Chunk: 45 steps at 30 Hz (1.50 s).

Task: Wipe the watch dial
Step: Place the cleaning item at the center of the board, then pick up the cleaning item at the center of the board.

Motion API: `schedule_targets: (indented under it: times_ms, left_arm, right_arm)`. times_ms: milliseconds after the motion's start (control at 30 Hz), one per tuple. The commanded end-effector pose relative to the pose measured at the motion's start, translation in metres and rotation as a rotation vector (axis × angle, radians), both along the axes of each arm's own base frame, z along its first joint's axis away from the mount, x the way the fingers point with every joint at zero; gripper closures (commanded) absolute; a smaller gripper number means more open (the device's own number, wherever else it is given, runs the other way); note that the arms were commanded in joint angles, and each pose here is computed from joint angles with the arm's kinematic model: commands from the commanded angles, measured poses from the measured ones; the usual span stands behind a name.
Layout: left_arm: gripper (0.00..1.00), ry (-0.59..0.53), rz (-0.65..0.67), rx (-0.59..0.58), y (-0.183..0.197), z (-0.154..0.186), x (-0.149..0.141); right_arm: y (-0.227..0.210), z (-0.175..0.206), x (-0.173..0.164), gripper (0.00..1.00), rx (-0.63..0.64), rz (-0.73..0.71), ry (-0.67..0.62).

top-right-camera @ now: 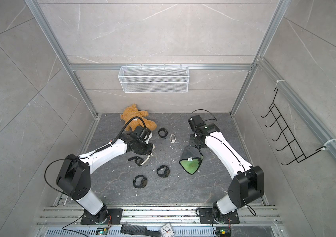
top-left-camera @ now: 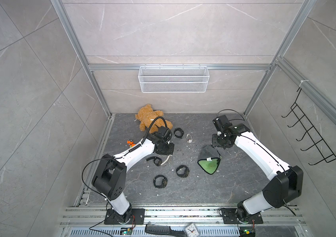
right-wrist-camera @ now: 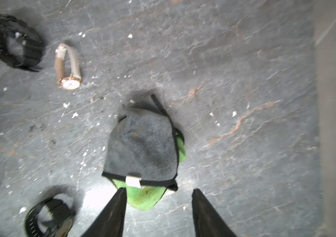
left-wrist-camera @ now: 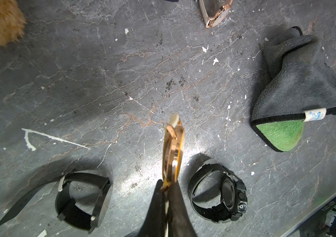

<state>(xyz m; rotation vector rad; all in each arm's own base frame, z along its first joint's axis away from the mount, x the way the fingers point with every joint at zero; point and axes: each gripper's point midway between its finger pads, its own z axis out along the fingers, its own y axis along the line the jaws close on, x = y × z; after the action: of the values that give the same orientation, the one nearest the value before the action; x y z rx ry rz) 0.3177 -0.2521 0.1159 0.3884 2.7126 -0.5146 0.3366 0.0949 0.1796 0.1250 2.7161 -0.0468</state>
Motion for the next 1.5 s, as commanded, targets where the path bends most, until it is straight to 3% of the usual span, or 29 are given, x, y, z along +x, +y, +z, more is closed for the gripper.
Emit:
schedule_targets:
  times_ms: [0, 200, 533, 900, 1200, 1300, 1467]
  left_arm:
    - [1.0, -0.052, -0.006, -0.013, 0.006, 0.016, 0.001]
    - [1.0, -0.041, 0.002, -0.02, 0.013, 0.012, -0.003]
    - [1.0, -0.042, 0.001, -0.042, 0.017, 0.017, 0.001]
    - [1.0, -0.068, -0.023, -0.085, 0.011, 0.032, 0.0]
    - [1.0, -0.069, -0.033, -0.095, 0.007, 0.035, 0.002]
    - [1.0, -0.071, -0.032, -0.095, 0.007, 0.036, 0.003]
    - [1.0, -0.08, -0.03, -0.098, 0.007, 0.037, 0.004]
  right_arm:
    - [0.023, -0.025, -0.02, 0.47, 0.138, -0.018, 0.079]
    - [0.044, -0.044, -0.015, 0.47, 0.171, -0.022, 0.101]
    - [0.038, -0.086, 0.002, 0.45, 0.043, 0.048, 0.152]
    - [0.031, -0.092, 0.02, 0.44, -0.022, 0.104, 0.097]
    - [0.038, -0.119, 0.016, 0.43, 0.017, 0.157, 0.182]
    - [0.039, -0.125, 0.014, 0.47, 0.02, 0.169, 0.194]
    - [0.04, -0.129, 0.013, 0.71, 0.03, 0.167, 0.203]
